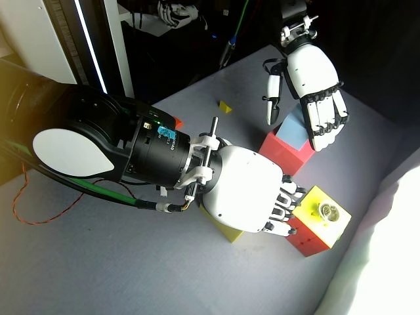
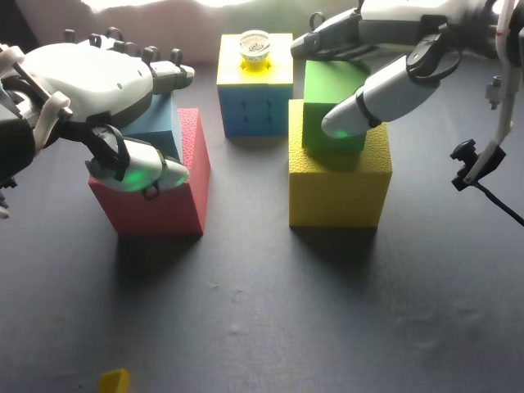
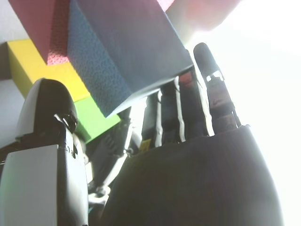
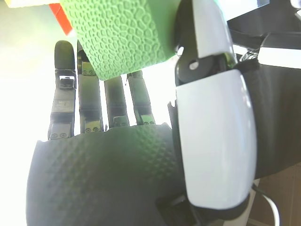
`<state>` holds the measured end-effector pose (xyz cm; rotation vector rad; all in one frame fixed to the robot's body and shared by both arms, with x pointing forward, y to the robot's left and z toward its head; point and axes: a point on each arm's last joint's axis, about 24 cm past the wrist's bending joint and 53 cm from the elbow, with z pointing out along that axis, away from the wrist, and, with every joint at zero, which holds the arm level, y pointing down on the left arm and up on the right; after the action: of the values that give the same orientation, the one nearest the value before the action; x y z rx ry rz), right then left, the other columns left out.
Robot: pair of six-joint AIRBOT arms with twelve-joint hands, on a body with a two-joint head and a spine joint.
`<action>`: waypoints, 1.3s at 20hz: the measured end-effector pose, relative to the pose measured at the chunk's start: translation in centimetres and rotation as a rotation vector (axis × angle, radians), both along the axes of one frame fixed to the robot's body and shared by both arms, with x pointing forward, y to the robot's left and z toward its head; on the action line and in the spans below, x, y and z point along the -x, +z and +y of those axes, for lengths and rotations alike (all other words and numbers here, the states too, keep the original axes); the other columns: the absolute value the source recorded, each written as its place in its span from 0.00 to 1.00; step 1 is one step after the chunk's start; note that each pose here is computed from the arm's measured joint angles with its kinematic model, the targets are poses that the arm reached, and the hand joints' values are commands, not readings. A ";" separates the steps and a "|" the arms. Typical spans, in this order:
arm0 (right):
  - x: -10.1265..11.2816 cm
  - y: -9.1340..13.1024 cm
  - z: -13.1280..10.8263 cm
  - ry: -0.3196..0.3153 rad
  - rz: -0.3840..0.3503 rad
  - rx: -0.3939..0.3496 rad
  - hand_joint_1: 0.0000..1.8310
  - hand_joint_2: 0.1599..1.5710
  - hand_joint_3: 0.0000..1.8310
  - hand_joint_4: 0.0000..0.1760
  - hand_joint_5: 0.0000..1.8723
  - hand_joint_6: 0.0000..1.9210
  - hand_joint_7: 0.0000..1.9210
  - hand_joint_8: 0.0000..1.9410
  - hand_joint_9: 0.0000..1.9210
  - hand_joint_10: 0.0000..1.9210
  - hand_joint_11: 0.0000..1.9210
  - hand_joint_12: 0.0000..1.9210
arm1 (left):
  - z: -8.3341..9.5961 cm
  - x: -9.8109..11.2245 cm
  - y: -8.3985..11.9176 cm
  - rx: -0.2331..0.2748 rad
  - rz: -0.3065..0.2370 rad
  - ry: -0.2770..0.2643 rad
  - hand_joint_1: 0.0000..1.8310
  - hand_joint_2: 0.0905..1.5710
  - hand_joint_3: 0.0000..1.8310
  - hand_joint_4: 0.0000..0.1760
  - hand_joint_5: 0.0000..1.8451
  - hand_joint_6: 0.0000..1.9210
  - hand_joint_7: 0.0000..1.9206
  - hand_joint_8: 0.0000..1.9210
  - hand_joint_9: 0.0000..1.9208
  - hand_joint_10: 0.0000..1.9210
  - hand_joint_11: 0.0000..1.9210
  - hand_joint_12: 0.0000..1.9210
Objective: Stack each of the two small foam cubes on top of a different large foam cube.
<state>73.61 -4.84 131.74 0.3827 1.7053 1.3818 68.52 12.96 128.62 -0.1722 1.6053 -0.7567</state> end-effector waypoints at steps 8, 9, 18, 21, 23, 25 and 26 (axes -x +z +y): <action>0.1 0.0 0.1 0.001 0.000 0.000 0.43 0.54 0.00 0.00 0.00 0.00 0.00 0.00 0.02 0.00 0.00 0.13 | 0.1 0.1 0.0 0.011 0.006 0.002 0.32 0.67 0.00 0.00 0.09 0.00 0.14 0.00 0.12 0.00 0.00 0.33; 0.1 0.0 0.1 0.002 0.000 0.000 0.40 0.53 0.00 0.00 0.00 0.00 0.00 0.00 0.01 0.00 0.00 0.11 | 0.1 0.1 0.0 0.011 0.006 0.002 0.31 0.66 0.00 0.00 0.08 0.00 0.11 0.00 0.10 0.00 0.00 0.30; 1.5 1.6 -0.1 0.022 -0.075 -0.013 0.37 0.50 0.00 0.00 0.00 0.00 0.00 0.00 0.00 0.00 0.00 0.04 | -0.2 0.4 0.4 0.024 0.008 -0.009 0.19 0.53 0.00 0.00 0.00 0.00 0.01 0.00 0.01 0.00 0.00 0.00; 1.6 2.7 -0.8 0.017 -0.109 -0.036 0.37 0.49 0.00 0.00 0.00 0.00 0.00 0.00 0.00 0.00 0.00 0.00 | 0.3 0.5 0.9 0.028 -0.005 -0.003 0.18 0.52 0.00 0.00 0.00 0.00 0.01 0.00 0.02 0.01 0.01 0.01; 1.8 3.5 -1.5 0.011 -0.159 -0.031 0.36 0.48 0.00 0.00 0.00 0.00 0.00 0.00 0.00 0.00 0.00 0.00 | 0.8 0.6 1.2 0.029 -0.009 0.007 0.17 0.52 0.00 0.00 0.00 0.00 0.00 0.00 0.00 0.00 0.00 0.00; 1.9 3.6 -2.6 0.000 -0.194 -0.019 0.33 0.49 0.00 0.00 0.00 0.00 0.00 0.00 0.00 0.00 0.01 0.00 | 1.1 0.9 1.3 0.032 -0.012 0.012 0.17 0.52 0.00 0.00 0.00 0.00 0.00 0.00 0.00 0.00 0.00 0.00; 1.8 3.2 -3.1 -0.007 -0.195 -0.015 0.35 0.49 0.00 0.00 0.00 0.00 0.00 0.00 0.00 0.00 0.01 0.00 | 1.2 1.0 1.5 0.033 -0.014 0.012 0.17 0.52 0.00 0.00 0.00 0.00 0.00 0.00 0.00 0.00 0.00 0.00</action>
<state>71.80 -7.96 134.93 0.2532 1.5333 1.3803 67.49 14.21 130.09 -0.1993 1.5776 -0.7743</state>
